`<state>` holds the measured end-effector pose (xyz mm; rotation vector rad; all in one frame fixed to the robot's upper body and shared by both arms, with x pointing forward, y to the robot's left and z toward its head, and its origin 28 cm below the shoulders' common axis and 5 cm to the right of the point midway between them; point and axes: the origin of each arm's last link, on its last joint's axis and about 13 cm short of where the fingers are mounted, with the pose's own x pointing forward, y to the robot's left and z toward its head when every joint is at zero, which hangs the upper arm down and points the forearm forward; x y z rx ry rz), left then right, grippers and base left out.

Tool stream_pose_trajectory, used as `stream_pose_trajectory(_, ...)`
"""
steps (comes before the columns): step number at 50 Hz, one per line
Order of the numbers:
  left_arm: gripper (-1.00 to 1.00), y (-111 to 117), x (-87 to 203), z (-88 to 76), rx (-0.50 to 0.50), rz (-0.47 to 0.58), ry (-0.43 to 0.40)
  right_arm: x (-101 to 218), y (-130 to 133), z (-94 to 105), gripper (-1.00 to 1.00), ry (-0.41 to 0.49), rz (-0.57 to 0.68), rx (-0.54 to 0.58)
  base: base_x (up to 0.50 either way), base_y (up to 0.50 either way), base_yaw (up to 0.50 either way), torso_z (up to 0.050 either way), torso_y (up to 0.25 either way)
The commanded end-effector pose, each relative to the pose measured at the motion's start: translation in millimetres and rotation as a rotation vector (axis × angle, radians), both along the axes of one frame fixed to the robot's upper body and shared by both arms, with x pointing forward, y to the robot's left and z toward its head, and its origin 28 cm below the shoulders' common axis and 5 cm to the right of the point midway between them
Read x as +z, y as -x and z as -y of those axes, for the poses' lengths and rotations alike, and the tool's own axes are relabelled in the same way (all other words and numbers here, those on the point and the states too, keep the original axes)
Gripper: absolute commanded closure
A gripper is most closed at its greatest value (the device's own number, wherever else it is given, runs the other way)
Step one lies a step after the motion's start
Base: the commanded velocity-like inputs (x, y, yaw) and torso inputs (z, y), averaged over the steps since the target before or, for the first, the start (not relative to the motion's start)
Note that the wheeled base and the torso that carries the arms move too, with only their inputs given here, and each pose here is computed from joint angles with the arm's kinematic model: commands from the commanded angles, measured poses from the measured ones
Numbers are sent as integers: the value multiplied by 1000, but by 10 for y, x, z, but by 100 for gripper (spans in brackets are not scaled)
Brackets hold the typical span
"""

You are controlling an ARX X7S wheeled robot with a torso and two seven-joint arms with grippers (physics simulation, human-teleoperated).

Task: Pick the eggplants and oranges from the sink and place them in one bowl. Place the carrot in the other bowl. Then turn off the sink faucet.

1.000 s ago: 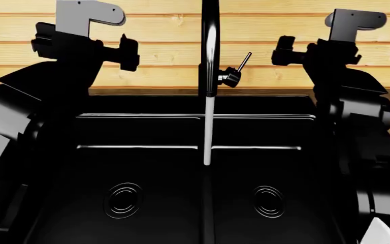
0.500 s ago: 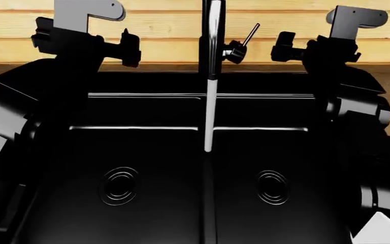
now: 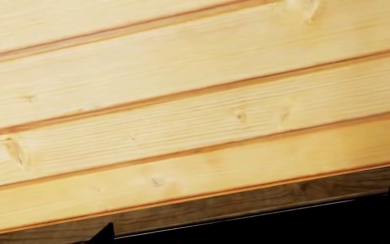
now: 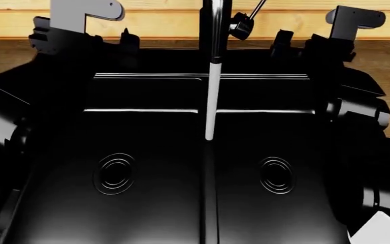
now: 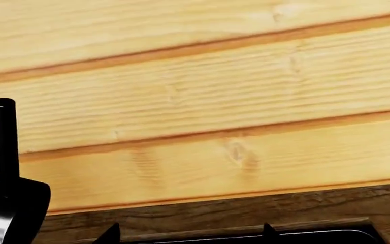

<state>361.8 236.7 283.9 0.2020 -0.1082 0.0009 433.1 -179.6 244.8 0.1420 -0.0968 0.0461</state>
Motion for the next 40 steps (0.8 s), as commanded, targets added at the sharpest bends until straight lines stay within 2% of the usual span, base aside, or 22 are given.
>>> stream_pose_trajectory(1,-100,4,37,-6,17,-7,16,0,3,10,-100,-19,6,33,0,0,0,0,0)
stream_pose_trajectory(5,-100,6,32,6,10,-9,20,0,7,12,-100,-16,-11,77,0,0,0,0,0)
stream_pose_trajectory(14,-100,1,13,-3,4,-9,24,0,6,13,-100,-11,-1,96,0,0,0,0,0)
stream_pose_trajectory(21,-100,12,28,4,8,-15,16,0,3,12,-100,-10,11,58,0,0,0,0,0)
stream_pose_trajectory(28,-100,3,34,27,4,-17,16,2,2,16,-100,22,11,68,10,0,0,0,0)
stream_pose_trajectory(40,-100,2,8,14,4,-22,19,2,1,16,-100,23,18,69,200,0,0,0,0)
